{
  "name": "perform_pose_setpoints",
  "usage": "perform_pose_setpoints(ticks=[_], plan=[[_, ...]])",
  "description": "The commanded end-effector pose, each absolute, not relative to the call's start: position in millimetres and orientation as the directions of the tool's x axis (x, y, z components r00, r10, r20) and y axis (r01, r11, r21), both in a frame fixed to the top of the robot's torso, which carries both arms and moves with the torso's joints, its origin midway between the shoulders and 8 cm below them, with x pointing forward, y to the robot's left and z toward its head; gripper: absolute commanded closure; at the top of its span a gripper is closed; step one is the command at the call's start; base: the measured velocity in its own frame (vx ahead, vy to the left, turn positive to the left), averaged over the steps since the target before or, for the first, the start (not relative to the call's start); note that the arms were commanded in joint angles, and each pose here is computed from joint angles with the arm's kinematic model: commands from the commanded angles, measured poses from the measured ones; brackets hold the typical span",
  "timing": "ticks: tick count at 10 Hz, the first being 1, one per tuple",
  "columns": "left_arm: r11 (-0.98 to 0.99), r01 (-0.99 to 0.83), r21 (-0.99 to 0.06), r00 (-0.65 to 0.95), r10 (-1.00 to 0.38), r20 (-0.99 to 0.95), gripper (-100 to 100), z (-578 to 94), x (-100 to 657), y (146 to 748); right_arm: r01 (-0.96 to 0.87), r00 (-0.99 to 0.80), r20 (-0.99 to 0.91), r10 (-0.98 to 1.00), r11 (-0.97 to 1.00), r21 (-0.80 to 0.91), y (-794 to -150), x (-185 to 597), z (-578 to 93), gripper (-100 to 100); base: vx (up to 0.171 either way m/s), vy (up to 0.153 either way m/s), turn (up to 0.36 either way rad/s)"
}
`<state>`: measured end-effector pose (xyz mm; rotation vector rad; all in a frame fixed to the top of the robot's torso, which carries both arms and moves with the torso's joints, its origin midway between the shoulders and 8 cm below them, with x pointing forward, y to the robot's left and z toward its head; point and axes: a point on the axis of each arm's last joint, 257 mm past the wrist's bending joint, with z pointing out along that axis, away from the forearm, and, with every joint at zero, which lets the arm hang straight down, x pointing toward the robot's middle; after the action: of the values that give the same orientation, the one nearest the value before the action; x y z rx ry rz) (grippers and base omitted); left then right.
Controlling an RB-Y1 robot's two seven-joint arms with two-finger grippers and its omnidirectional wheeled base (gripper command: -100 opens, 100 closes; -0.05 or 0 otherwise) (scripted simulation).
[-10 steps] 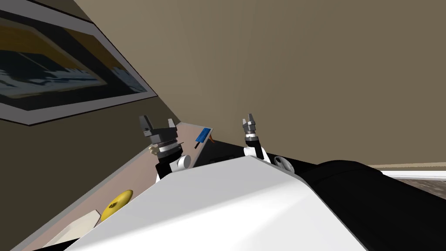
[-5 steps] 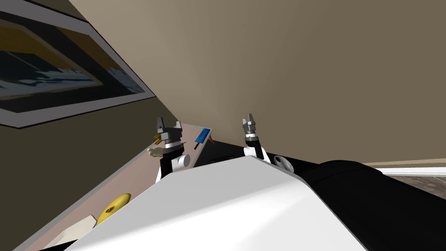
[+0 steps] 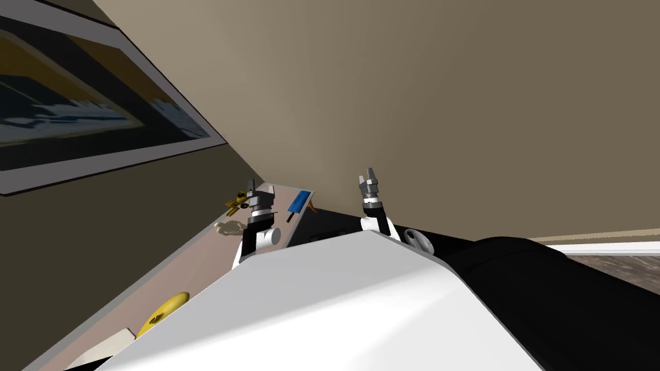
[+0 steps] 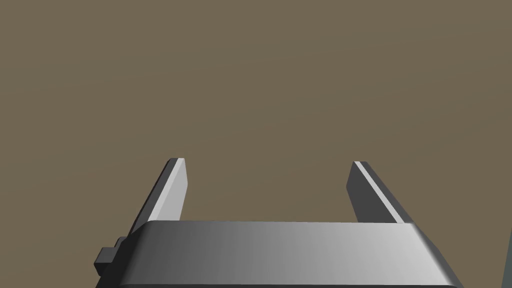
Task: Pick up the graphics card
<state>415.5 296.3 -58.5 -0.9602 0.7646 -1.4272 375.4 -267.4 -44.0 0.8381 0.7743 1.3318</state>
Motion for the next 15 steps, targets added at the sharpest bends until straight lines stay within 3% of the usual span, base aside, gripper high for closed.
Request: perform_pose_setpoints(ticks=[1,8,15], plan=[[-0.125,0.379,-0.917,0.042,-0.987,0.152,-100,-86.7,427.5,308.6,-0.497,0.088,-0.005,0.996,0.048,0.866,-267.4,375.4,-44.0,0,0.021,0.004,-0.050],[-0.246,0.146,-0.958,0.111,-0.958,0.263,-100,-182.7,455.5,344.5,-0.497,0.088,-0.005,0.996,0.048,0.866,-267.5,375.4,-44.0,0,0.019,0.007,-0.033],[-0.401,-0.069,-0.913,0.225,-0.898,0.378,-100,-273.8,464.8,378.6,-0.497,0.088,-0.005,0.996,0.048,0.866,-267.5,375.4,-44.0,0,0.019,0.007,-0.035]])
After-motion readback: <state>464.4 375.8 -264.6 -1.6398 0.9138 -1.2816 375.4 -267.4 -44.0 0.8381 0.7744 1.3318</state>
